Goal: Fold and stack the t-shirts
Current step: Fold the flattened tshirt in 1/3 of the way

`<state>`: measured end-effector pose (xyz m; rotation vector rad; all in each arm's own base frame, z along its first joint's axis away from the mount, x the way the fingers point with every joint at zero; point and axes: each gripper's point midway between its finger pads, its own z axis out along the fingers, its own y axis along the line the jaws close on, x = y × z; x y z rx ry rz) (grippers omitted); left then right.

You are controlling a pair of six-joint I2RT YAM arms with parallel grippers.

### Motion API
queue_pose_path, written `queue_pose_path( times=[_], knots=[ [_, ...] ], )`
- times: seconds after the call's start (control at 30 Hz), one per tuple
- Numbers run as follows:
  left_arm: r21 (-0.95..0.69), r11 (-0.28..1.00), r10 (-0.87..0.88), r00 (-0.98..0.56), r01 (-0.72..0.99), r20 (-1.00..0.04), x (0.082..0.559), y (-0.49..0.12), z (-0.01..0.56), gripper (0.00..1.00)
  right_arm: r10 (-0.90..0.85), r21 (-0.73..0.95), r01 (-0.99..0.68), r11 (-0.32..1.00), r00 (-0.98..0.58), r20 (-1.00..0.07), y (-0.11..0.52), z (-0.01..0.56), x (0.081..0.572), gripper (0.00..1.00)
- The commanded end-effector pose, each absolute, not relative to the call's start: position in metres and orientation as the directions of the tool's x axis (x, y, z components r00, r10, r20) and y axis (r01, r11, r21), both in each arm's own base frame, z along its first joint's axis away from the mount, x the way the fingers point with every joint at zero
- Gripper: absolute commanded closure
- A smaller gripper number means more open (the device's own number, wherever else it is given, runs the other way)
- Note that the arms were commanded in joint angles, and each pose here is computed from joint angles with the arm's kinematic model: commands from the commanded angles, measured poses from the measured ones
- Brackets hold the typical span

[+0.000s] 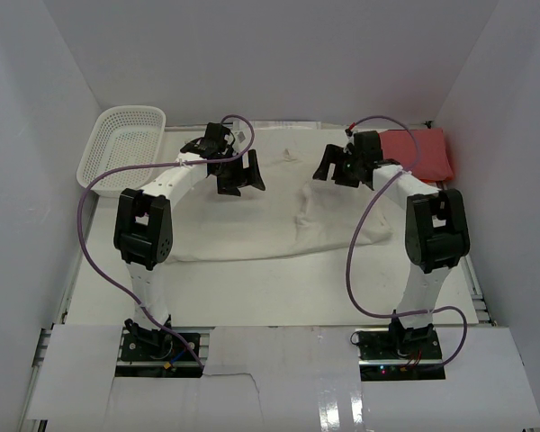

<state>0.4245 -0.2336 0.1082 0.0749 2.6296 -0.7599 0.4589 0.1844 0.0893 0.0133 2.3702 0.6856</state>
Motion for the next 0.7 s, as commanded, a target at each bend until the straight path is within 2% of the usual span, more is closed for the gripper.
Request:
queue_pose_path(
  times=[0.0, 0.23, 0.53, 0.67],
  knots=[
    [-0.512, 0.837, -0.045, -0.91, 0.191, -0.412, 0.423, -0.239, 0.116, 0.02, 0.085, 0.301, -0.178, 0.937, -0.72, -0.688, 0.153, 0.118, 0.481, 0.14],
    [-0.513, 0.836, -0.04, -0.91, 0.196, -0.413, 0.423, -0.24, 0.116, 0.02, 0.011, 0.213, -0.162, 0.964, -0.772, -0.636, 0.144, 0.096, 0.499, 0.24],
    [-0.518, 0.832, -0.038, -0.912, 0.197, -0.408, 0.423, -0.241, 0.114, 0.02, -0.09, 0.169, -0.22, 0.961, -0.825, -0.558, 0.148, 0.066, 0.472, 0.37],
    [-0.521, 0.83, -0.036, -0.913, 0.2, -0.407, 0.422, -0.242, 0.114, 0.02, -0.118, 0.17, -0.248, 0.954, -0.827, -0.55, 0.148, 0.062, 0.464, 0.38]
  ],
)
